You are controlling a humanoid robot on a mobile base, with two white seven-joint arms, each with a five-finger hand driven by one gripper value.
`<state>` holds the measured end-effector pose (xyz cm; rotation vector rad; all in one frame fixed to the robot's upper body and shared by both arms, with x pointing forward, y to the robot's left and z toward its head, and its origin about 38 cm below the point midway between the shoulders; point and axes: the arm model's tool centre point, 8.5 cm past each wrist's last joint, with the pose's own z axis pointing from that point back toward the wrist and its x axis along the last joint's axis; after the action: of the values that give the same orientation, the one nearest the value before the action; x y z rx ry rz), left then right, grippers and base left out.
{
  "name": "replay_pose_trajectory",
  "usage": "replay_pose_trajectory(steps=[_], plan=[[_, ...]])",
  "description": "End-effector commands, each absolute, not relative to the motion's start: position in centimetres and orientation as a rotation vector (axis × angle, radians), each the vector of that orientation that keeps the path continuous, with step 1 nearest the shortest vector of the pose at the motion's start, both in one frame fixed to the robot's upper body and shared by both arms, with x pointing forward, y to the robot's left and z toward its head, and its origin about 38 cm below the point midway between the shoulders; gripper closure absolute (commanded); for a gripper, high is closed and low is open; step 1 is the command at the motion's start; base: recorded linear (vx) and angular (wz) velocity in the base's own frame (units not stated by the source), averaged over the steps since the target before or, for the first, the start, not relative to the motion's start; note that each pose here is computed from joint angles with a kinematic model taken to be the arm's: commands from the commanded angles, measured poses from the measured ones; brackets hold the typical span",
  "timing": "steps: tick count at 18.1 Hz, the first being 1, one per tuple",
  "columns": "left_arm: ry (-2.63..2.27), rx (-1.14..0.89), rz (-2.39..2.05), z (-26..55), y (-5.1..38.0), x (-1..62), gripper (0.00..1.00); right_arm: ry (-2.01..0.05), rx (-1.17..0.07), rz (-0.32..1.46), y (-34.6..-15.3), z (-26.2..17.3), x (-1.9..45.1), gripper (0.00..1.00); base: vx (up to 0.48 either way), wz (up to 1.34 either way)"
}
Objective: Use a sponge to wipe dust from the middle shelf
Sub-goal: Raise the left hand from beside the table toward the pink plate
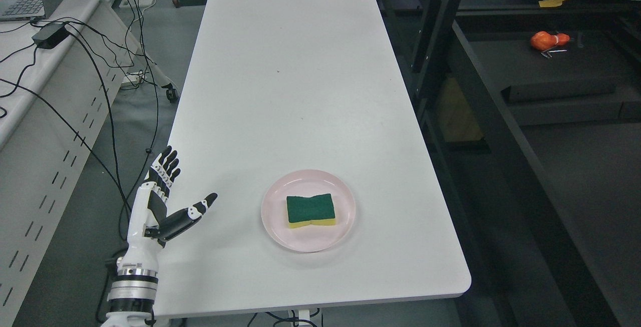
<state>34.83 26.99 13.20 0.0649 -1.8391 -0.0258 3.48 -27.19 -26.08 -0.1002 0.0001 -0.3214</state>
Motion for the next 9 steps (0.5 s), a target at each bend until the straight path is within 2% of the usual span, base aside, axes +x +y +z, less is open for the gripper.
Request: replay_pose_trajectory(steps=[1,9], plan=[[-1.837,0.064,-0.027,13.16,26.96,34.82,0.01,-0.019,-0.118,-0.322,-28.43,-25.96,4.04,0.00,-0.014,0.00],[-1.854,0.077,-0.051,13.89,27.47,35.29,0.01,-0.021,-0.118,-0.322,-28.43,-25.95,4.14,0.00,-0.018,0.03]])
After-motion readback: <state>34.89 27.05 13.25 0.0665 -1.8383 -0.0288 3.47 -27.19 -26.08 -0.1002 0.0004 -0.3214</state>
